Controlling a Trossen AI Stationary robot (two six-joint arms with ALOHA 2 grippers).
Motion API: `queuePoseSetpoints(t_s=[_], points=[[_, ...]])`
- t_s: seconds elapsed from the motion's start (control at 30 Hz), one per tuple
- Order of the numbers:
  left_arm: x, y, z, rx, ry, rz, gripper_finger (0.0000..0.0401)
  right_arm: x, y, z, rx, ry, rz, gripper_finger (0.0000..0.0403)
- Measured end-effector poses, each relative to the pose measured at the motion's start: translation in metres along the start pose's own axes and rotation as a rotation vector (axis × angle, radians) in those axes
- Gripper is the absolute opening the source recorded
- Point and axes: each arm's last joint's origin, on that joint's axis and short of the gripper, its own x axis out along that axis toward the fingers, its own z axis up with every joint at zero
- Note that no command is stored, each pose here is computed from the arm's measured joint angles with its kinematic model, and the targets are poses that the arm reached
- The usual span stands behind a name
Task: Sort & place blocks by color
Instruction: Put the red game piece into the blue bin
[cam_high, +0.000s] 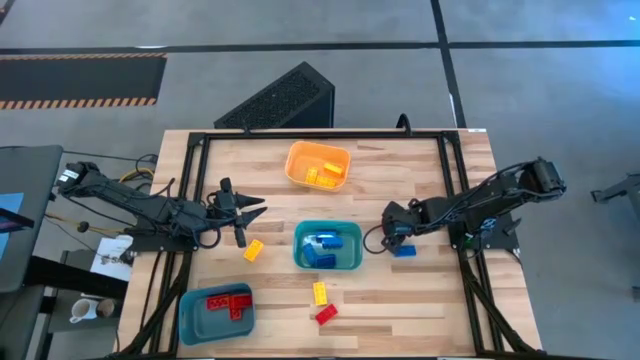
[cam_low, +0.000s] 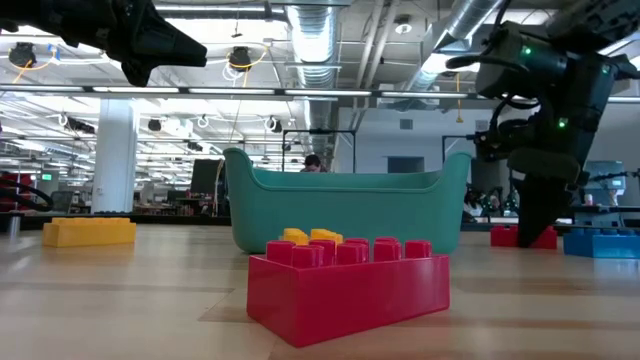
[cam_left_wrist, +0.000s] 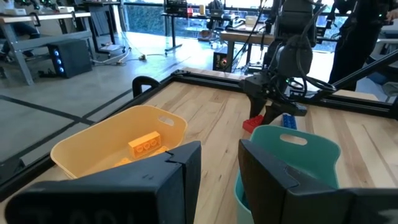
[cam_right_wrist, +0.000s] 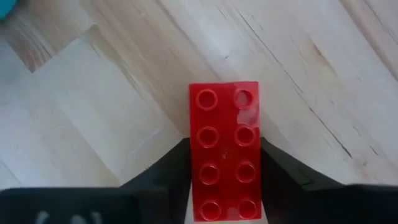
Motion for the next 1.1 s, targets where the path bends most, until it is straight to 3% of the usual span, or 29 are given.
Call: queuePoseSetpoints(t_s=[0.1,0.3,0.4,0.63,0.9,1.1], points=[[0.000,0.000,0.000,0.000,0.001,-0.003,0.0094,-0.004,0.004,0.003,0.000,-0.007,0.010,0.0139],[0.000,-0.005,-0.002,-0.057,0.043,-0.173,0.0094,-0.021,0.015,0.014,0.004,-0.086,0.064,0.0151],[-0.001,-0.006,-0.001,-0.057,0.045,-0.208,0.0094,-0.028,0.020,0.018,-0.008,-0.117,0.068,0.0165],[0.002,-0.012,-0.001,-0.014,0.036,-0.312,0.0103,-0.052,0.041,0.034,-0.026,-0.228,0.134,0.0141],[0.019,-0.026,-0.003,0.024,-0.021,-0.360,0.0177,-0.094,0.074,0.059,-0.086,-0.460,0.276,0.0165],[0.031,-0.036,-0.002,-0.003,-0.122,-0.371,0.0241,-0.115,0.092,0.069,-0.125,-0.648,0.433,0.0146]])
